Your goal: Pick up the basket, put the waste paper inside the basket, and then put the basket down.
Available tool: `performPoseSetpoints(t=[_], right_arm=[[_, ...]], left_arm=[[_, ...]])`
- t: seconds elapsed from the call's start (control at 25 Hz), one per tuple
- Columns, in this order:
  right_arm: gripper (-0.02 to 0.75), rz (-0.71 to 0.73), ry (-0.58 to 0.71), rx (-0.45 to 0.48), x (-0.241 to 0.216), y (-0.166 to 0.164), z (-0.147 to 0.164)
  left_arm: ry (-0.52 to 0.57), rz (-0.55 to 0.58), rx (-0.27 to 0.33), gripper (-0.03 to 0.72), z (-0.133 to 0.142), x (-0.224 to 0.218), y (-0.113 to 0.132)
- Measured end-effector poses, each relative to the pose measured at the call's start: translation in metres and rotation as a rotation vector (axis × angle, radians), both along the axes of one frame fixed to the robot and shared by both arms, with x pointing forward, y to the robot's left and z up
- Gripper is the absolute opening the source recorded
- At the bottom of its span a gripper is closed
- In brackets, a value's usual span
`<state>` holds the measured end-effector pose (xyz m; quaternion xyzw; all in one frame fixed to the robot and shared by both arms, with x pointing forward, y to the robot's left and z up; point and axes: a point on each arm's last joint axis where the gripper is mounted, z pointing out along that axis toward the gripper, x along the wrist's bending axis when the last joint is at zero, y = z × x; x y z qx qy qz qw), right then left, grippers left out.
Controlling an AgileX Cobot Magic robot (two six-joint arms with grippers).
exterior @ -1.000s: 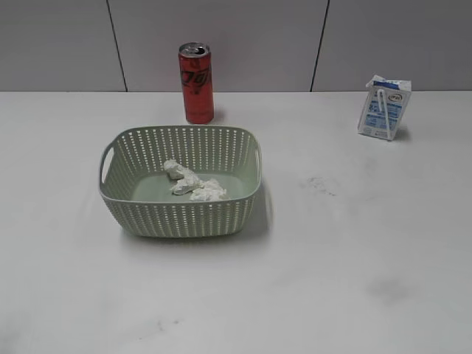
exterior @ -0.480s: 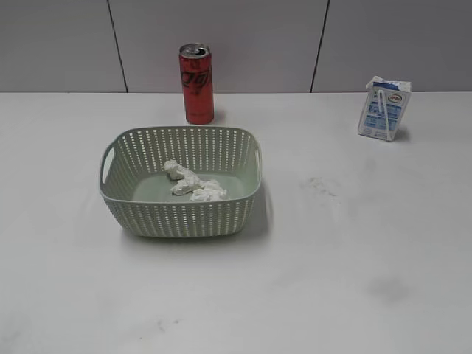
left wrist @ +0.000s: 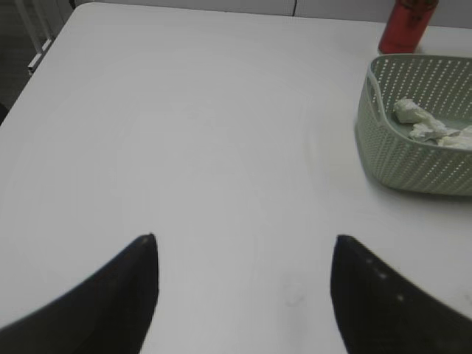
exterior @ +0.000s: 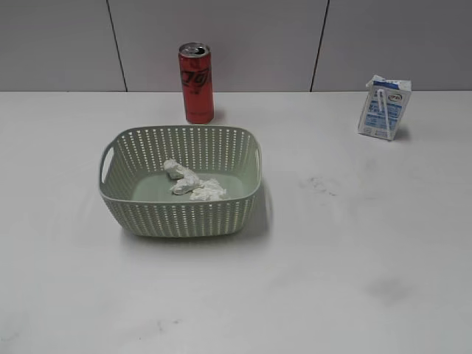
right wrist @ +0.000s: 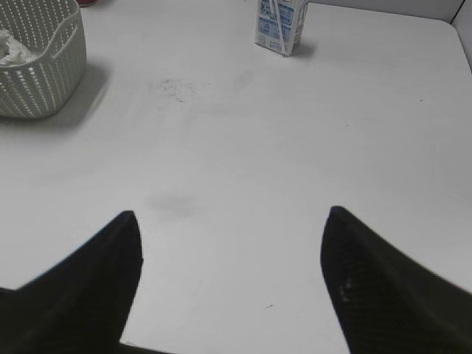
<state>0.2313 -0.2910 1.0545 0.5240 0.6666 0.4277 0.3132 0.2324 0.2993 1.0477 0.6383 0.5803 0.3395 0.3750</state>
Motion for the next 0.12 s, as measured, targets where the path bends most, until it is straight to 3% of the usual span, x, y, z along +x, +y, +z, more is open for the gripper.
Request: performPoseSetpoints(t=[0.12], right_arm=[[0.571,0.000,0.000,0.000,0.0000,0.0000,0.0000]], left_arm=[[-0.003,-0.005,-0.009,0.514,-0.0006,0.0008,-0.0009]])
